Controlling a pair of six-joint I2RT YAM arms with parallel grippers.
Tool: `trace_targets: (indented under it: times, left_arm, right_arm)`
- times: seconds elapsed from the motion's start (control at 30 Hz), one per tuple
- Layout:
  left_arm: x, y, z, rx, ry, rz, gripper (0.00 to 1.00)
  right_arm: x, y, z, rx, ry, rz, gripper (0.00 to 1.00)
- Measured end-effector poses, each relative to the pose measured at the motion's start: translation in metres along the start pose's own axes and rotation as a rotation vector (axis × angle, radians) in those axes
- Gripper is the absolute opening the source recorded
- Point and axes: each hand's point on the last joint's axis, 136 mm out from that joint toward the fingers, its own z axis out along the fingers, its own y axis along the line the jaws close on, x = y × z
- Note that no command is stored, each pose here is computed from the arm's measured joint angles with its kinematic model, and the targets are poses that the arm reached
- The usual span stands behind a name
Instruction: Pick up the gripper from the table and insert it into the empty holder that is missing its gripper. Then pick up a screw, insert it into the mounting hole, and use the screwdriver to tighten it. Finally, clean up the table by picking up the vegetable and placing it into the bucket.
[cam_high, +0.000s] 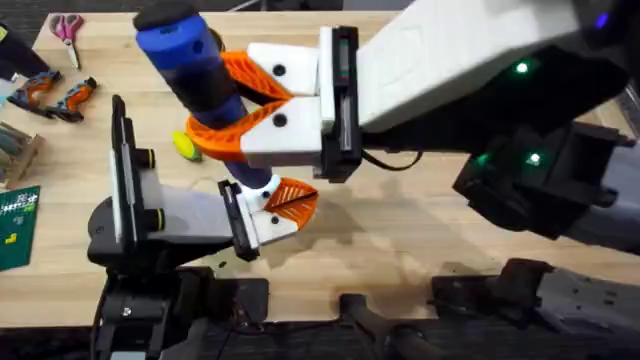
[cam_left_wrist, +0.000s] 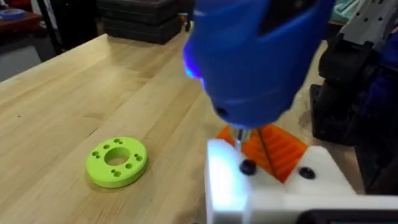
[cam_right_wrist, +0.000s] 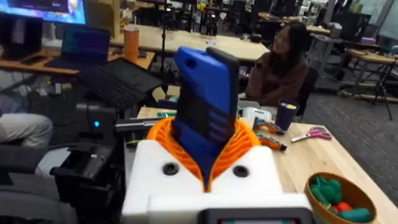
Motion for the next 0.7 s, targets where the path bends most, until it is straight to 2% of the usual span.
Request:
trace_targets:
  times: [0.7]
  left_arm:
    - [0.0000, 0.0000, 0.0000, 0.000, 0.000, 0.000, 0.006]
  right_arm:
    - [0.0030, 0.0008, 0.0000, -0.004, 0.011, 0.042, 0.026]
